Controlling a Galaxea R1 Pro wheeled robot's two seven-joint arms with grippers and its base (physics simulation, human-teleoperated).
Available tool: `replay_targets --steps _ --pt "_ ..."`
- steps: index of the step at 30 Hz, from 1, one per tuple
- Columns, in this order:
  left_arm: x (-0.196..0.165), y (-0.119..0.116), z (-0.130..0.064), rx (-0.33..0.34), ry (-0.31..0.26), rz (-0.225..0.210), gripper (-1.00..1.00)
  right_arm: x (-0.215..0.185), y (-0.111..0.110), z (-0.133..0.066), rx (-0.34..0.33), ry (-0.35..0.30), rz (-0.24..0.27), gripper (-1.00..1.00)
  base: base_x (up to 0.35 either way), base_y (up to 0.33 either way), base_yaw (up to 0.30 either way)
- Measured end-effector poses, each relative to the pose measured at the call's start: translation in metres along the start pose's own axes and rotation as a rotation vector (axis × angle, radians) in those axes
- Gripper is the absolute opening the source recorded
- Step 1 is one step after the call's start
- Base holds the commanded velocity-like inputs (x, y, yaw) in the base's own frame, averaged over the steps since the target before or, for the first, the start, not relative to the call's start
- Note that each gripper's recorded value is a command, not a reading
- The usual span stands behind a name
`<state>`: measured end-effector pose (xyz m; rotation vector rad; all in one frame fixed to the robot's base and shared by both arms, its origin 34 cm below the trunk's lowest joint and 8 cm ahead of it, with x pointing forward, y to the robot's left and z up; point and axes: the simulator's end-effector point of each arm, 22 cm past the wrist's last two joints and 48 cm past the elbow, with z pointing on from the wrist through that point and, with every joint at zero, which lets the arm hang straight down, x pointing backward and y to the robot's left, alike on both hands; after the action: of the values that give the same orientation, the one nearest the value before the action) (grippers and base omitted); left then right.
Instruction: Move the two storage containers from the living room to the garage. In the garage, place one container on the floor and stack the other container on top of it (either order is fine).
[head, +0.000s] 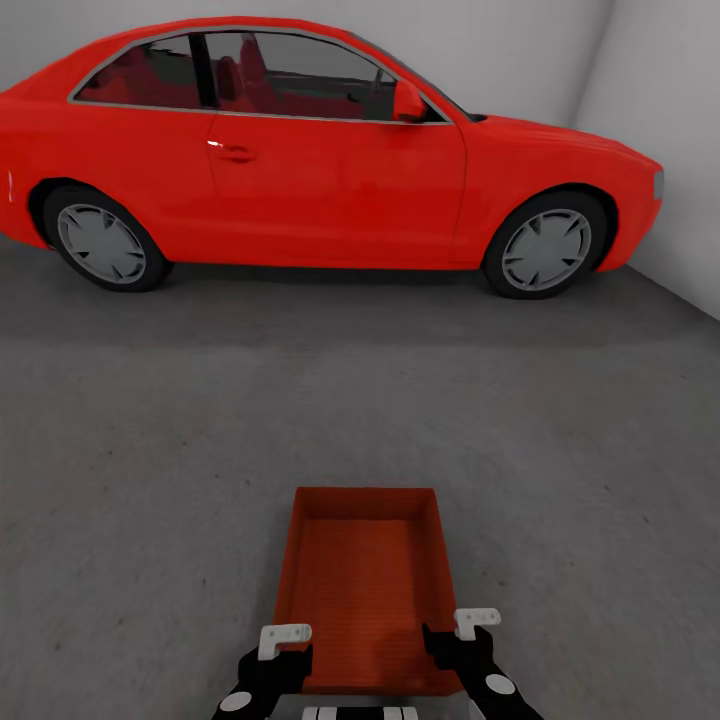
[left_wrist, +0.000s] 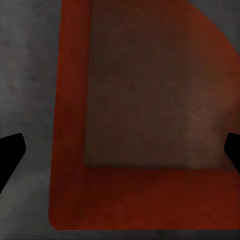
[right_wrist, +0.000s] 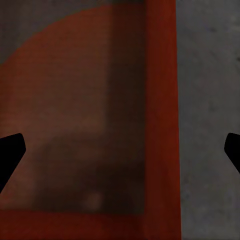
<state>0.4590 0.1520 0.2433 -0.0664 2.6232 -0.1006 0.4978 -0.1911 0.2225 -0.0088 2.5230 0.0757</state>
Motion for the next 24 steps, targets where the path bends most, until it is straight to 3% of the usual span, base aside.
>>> replay_targets --steps 14,18,24 --pt "-0.001 -0.001 0.000 0.002 -0.003 0.000 1.00 -0.001 0.000 0.000 -0.001 -0.002 -0.009 1.00 0.000 0.000 0.000" --pt "-0.027 0.000 -0.003 -0.001 -0.054 -0.003 1.00 -0.015 -0.002 0.001 0.002 -0.030 -0.009 1.00 0.000 0.000 0.000" --pt "-0.063 0.002 -0.010 -0.002 -0.123 -0.008 1.00 -0.067 -0.001 0.000 -0.005 -0.132 -0.003 1.00 0.000 0.000 0.000"
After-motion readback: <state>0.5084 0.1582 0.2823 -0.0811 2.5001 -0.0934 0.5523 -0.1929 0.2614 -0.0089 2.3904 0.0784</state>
